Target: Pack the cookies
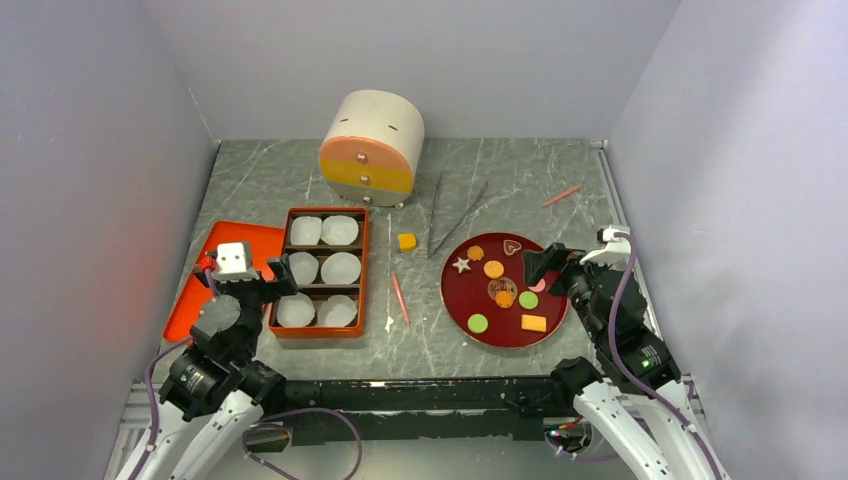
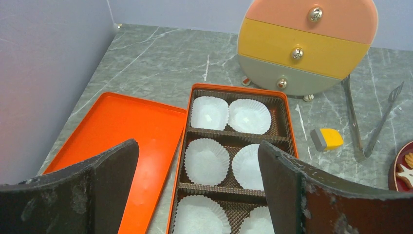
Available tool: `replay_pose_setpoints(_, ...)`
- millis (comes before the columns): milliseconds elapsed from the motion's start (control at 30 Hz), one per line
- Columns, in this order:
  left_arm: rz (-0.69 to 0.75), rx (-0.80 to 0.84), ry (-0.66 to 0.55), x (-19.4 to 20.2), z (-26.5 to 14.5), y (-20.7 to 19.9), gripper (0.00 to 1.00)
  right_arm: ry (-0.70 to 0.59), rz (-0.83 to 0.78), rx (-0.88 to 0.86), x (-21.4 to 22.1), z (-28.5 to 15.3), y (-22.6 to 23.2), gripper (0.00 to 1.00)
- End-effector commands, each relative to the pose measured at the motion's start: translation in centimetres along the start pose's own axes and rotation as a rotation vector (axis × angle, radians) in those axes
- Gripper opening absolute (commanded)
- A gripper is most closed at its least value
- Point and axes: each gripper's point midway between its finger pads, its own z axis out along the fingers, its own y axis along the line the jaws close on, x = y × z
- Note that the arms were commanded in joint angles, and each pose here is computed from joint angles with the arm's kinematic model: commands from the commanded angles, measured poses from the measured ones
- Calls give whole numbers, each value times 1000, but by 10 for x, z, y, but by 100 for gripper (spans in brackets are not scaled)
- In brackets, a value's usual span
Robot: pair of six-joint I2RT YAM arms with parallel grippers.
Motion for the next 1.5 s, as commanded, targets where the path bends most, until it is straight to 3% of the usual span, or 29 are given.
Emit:
replay_pose_setpoints(0,-11,0,-30,-13,0,0,97,-59,14,-6,-22,-4,6,100)
replay_pose_setpoints(233,0,29,-12,-11,2,-8,97,-16,29,-10,-12,8,10,100)
replay_pose_setpoints(400,28,151,5,-8,5,-31,97,64,34,69,5,36,5,100)
replay_pose_setpoints(967,75,260,98,6,18,-62,97,323,-3,260,58,170,18,99)
replay_pose_setpoints(1267,55,331,114,10,16,-76,98,378,82,454,100,255,14,76)
replay_pose_setpoints(1467,59,317,86,5,15,-72,98,442,109,538,130,302,15,73)
